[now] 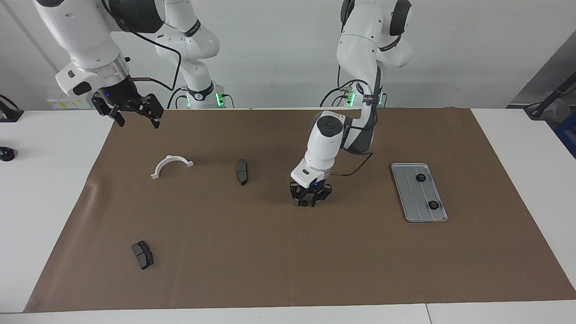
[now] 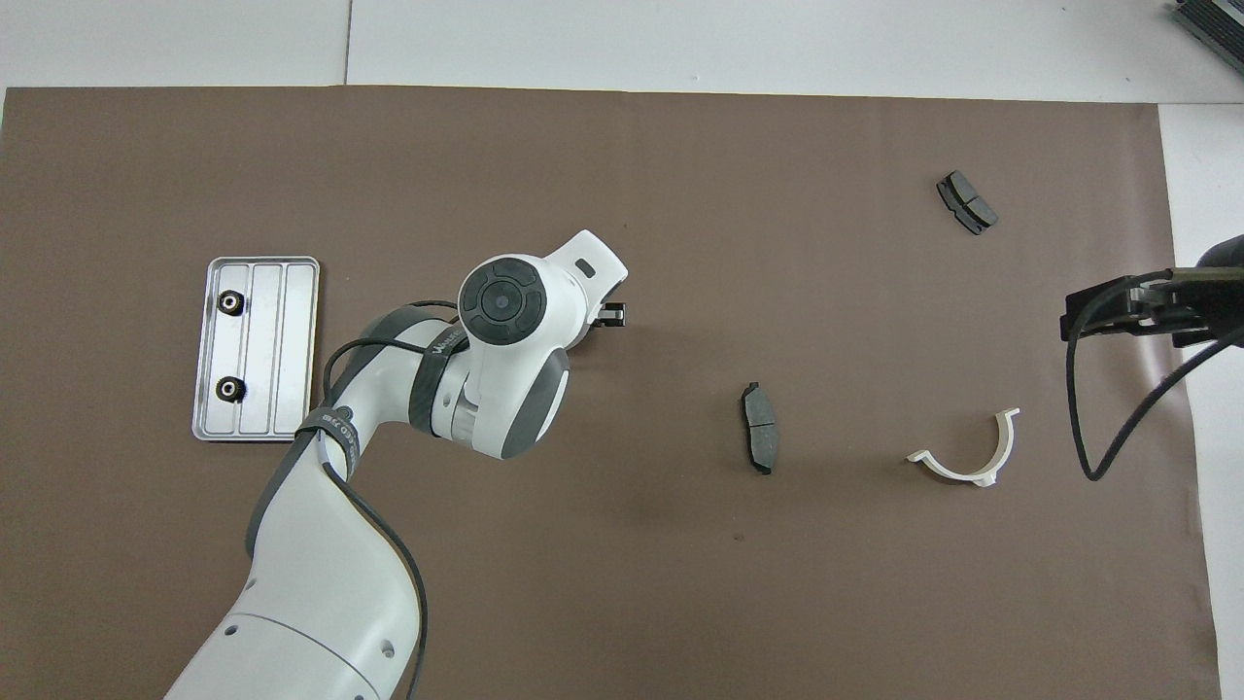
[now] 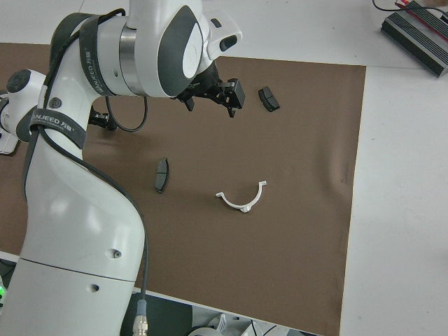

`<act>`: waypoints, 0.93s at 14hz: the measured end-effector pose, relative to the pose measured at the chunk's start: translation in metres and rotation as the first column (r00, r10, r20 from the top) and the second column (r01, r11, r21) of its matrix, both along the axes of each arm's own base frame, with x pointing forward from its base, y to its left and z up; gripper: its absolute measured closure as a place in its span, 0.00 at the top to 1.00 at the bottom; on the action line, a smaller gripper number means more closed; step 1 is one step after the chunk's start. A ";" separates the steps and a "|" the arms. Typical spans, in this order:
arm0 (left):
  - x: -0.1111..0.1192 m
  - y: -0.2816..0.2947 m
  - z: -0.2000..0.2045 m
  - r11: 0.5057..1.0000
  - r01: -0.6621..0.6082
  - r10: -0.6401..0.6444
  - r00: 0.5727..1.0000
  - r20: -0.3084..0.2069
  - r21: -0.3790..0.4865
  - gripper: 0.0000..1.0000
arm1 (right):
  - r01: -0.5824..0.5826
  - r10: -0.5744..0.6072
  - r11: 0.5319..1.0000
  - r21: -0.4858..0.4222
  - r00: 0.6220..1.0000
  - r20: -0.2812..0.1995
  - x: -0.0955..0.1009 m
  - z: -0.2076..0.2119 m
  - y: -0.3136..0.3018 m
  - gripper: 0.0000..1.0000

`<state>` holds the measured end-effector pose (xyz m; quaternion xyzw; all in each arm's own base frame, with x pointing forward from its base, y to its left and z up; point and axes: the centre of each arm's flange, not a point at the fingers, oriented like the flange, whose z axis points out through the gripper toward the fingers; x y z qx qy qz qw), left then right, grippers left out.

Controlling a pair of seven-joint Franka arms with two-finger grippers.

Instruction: Pick bearing gear from pile to tray

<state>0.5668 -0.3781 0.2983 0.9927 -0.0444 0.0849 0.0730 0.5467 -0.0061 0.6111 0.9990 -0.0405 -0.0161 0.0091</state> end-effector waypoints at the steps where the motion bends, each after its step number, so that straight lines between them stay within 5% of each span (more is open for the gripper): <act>1: 0.000 0.000 0.000 1.000 0.000 0.000 1.000 0.000 0.000 0.46 | 0.000 0.000 1.000 0.000 1.000 0.000 0.000 0.000 0.000 1.00; 3: 0.000 0.000 0.000 1.000 0.000 0.000 1.000 0.000 0.000 0.37 | 0.000 0.000 1.000 0.000 1.000 0.000 0.000 0.000 0.000 1.00; 11: -0.003 0.004 -0.003 1.000 -0.004 0.004 1.000 0.017 -0.007 0.35 | 0.000 0.000 1.000 0.000 1.000 0.000 0.000 0.000 0.000 1.00; 13: -0.003 0.005 -0.002 1.000 -0.006 0.006 1.000 0.017 -0.006 0.24 | 0.000 0.000 1.000 0.000 1.000 0.000 0.000 0.000 0.000 1.00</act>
